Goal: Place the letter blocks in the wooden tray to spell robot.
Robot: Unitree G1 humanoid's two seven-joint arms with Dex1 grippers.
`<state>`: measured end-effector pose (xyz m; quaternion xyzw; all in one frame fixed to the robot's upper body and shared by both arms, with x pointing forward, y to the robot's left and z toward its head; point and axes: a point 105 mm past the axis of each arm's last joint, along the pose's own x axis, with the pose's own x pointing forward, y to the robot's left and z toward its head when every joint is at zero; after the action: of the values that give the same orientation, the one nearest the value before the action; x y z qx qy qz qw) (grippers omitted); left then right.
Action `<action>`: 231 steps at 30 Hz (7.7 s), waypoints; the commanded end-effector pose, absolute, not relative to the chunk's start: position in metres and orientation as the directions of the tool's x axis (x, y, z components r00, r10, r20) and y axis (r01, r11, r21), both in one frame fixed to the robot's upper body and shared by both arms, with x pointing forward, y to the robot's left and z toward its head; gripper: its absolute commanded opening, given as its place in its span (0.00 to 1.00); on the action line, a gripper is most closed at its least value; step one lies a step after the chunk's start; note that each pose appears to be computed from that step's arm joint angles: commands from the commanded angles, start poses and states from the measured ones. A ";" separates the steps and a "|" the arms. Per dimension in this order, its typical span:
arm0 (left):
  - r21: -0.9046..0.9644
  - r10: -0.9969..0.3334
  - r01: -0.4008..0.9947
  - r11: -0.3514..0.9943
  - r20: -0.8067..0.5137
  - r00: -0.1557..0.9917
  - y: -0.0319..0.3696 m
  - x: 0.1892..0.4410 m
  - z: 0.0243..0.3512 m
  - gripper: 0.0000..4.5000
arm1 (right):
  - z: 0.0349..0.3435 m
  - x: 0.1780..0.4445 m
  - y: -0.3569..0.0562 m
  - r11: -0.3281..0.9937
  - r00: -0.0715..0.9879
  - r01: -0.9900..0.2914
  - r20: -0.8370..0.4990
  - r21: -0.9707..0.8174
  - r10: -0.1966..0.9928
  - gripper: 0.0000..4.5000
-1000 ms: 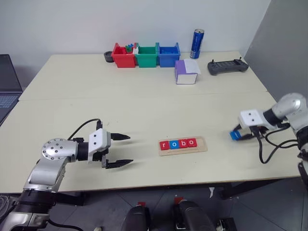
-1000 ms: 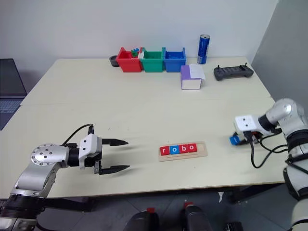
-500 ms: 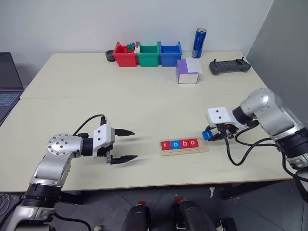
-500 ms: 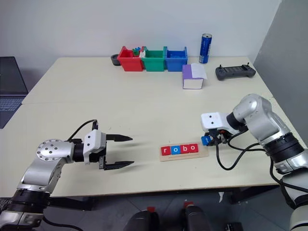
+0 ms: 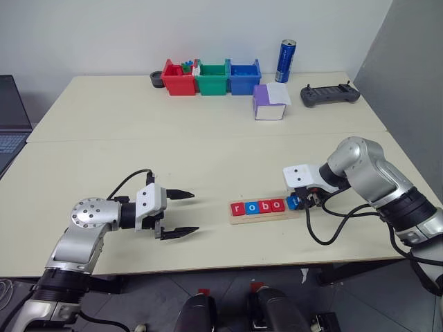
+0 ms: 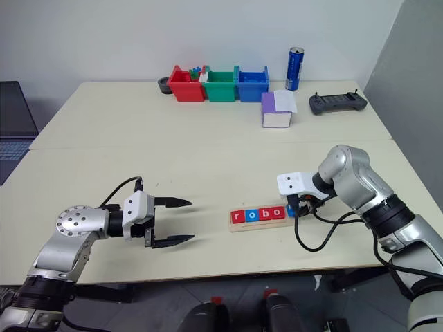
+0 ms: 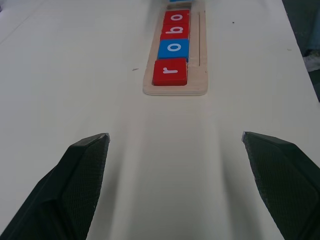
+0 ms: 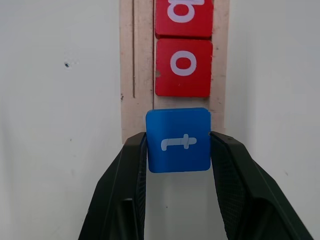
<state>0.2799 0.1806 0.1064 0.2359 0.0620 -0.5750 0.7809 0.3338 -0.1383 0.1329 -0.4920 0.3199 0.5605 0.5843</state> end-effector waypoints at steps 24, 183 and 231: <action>0.328 -0.873 0.914 0.240 -0.338 0.350 0.176 0.278 0.116 1.00 | 0.131 0.341 -0.124 -0.162 0.174 -0.961 -0.946 -0.223 0.273 0.32; 0.341 -0.866 0.913 0.224 -0.359 0.347 0.183 0.287 0.119 1.00 | 0.179 0.317 -0.118 -0.041 0.240 -0.933 -0.704 -0.357 0.669 0.09; 0.344 -0.850 0.901 0.265 -0.358 0.387 0.186 0.276 0.122 1.00 | 0.123 0.323 -0.028 -0.304 -0.008 -0.911 -0.727 -0.277 0.687 0.99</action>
<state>0.2764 0.1853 0.1106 0.2425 0.0701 -0.5555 0.7923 0.3197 -0.0326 0.1121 -0.3971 0.1515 0.7020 0.5714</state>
